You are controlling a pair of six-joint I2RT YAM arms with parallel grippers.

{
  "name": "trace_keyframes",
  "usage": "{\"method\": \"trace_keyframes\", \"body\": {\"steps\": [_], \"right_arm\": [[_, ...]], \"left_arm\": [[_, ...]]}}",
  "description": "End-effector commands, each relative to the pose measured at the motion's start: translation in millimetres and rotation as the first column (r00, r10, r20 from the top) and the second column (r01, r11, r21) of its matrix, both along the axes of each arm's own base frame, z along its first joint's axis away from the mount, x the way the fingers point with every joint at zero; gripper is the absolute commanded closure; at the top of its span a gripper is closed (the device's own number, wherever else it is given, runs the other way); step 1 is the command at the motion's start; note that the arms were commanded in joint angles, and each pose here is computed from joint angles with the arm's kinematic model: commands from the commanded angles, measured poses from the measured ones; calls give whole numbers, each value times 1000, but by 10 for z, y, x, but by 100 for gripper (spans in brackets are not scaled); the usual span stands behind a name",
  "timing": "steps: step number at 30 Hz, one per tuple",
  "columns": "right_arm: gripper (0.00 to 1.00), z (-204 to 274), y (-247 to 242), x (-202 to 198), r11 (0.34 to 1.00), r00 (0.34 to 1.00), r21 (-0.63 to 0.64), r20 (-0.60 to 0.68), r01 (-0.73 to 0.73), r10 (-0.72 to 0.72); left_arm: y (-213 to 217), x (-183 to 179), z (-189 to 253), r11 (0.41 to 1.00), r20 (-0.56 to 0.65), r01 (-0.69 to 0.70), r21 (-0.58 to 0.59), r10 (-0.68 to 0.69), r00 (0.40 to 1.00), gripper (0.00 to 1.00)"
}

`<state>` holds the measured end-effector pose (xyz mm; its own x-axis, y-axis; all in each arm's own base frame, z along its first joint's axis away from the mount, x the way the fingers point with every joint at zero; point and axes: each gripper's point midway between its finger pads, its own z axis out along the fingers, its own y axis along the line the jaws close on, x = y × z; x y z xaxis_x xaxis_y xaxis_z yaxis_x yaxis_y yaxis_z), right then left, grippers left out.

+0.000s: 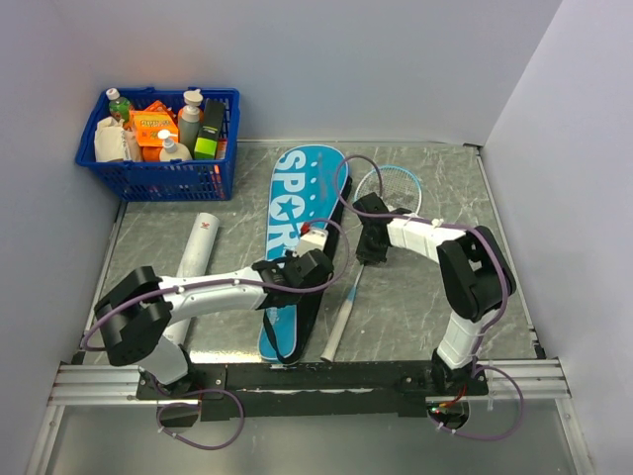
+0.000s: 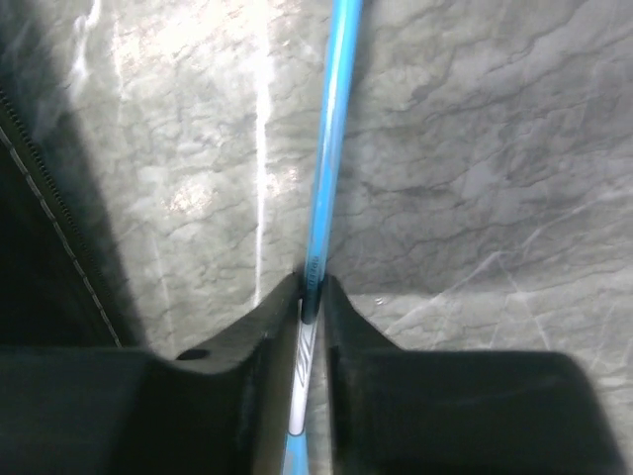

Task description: Pack up the badminton gear

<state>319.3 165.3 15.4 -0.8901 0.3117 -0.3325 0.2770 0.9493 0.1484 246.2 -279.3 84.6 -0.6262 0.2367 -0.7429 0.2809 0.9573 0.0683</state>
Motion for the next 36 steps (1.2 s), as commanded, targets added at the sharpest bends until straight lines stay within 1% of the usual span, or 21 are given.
{"method": "trace_keyframes", "body": {"steps": [1,2,3,6,10,14,15,17,18,20,21,23,24,27,32,36], "right_arm": [[93,-28,-60,69,999,999,-37,-19,27,-28],[99,-19,-77,73,999,999,-42,-20,28,-29],[100,-9,-90,91,998,999,-44,-14,33,-34],[100,90,-136,103,999,999,-39,21,38,-37],[100,387,-233,53,998,995,-40,92,45,-41],[100,578,-340,-118,998,992,-50,121,35,-29],[100,698,-344,-161,999,989,-34,145,28,-23],[100,734,-364,-268,1000,989,-24,146,13,-10],[100,841,-333,-317,1000,986,6,168,-2,1],[100,854,-342,-469,1000,988,8,153,-24,22],[100,939,-318,-531,999,984,22,172,-40,36],[100,951,-301,-681,997,986,33,155,-66,60],[100,1009,-284,-736,996,983,48,169,-77,68],[100,1031,-177,-973,989,980,65,155,-136,125],[100,952,-10,-1302,978,974,51,112,-204,197],[100,862,54,-1441,972,972,67,94,-224,217]], "left_arm": [[-67,121,331,988,61,-19,-150,29,998,99],[-70,134,346,986,65,-20,-164,31,997,99],[-35,139,320,986,60,-24,-165,34,998,99],[-10,150,318,982,53,-27,-187,37,998,99],[16,182,327,981,53,-27,-192,38,998,99],[28,230,369,977,57,-30,-209,43,997,99],[26,244,382,976,59,-29,-215,42,997,99],[19,269,408,972,55,-29,-232,43,998,99],[18,277,412,971,55,-30,-237,44,998,99],[21,311,445,967,55,-35,-251,50,997,99],[1,308,456,964,50,-28,-263,43,998,99],[-1,353,504,959,55,-33,-280,51,997,99],[-5,363,509,957,51,-37,-288,54,997,99],[-21,401,570,947,48,-48,-319,66,997,99],[2,425,673,929,51,-84,-361,109,993,99],[60,429,774,915,66,-109,-387,146,987,99]]}}
